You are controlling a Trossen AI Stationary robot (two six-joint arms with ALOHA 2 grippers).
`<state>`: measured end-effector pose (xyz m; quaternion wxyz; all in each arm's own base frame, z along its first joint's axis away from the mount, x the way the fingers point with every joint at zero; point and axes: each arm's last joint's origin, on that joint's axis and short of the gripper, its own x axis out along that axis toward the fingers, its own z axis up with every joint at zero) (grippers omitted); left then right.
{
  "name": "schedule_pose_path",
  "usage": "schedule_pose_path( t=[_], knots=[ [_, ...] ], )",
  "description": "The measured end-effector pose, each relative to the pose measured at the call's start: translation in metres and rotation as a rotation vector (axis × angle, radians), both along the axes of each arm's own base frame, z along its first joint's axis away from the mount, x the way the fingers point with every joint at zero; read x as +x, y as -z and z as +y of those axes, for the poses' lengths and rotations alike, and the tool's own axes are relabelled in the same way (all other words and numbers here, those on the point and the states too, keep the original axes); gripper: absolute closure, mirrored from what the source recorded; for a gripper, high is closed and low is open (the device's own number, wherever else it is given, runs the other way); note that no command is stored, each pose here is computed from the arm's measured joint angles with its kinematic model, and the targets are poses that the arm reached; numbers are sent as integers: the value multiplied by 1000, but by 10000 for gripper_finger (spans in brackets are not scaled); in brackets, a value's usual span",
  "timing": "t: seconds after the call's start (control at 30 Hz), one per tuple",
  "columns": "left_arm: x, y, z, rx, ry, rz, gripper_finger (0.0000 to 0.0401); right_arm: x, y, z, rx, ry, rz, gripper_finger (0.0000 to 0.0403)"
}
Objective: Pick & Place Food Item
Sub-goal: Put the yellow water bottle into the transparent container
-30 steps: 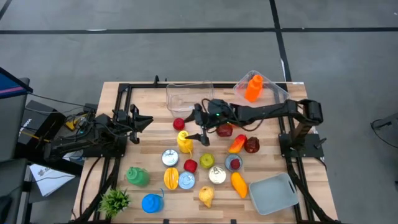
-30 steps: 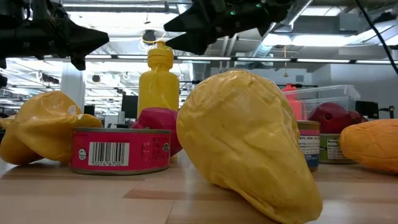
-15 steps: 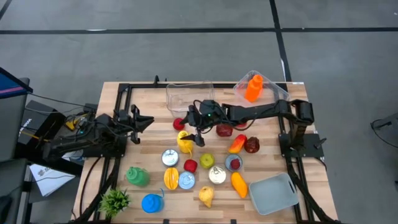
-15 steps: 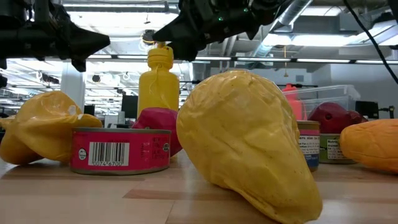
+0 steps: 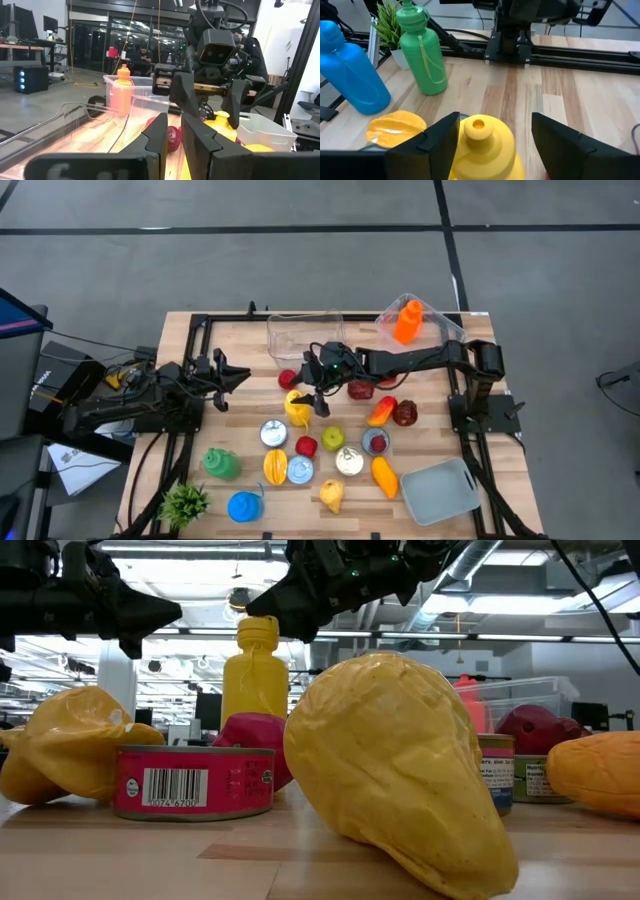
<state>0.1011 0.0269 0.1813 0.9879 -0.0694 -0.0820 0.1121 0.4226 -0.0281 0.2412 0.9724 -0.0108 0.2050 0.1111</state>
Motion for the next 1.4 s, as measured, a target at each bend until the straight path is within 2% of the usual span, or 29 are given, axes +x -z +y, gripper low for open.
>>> schedule_pose_path(
  t=[0.1, 0.2, 0.47, 0.63, 0.77, 0.93, 1.07, 1.17, 1.23, 1.4],
  knots=[
    [0, 0, 0, 0, 0, 0, 357, 0, 0, 0, 0, 0, -1, 177],
    [0, 0, 0, 0, 0, 0, 357, 0, 0, 0, 0, 0, -2, 209],
    [0, 0, 0, 0, 0, 0, 357, 0, 0, 0, -4, -1, -4, 351],
    [0, 0, 0, 0, 0, 0, 357, -3, -5, 0, 0, 1, -1, 355],
    [0, 0, 0, 0, 1, 0, 357, -18, -34, 1, -3, 1, -34, 354],
    [0, 0, 0, 0, 1, 0, 357, -70, -101, 4, -58, 6, -109, 345],
    [0, 0, 0, 0, 0, 0, 357, -132, -150, 1, -129, 119, -147, 349],
    [0, 0, 0, 0, 1, 0, 357, -186, -177, -2, -195, 276, -154, 349],
    [0, 0, 0, 0, 0, 0, 357, -219, -185, -3, -240, 411, -158, 349],
    [0, 0, 0, 0, 0, -1, 357, -283, -174, -11, -286, 784, -189, 349]
  ],
)
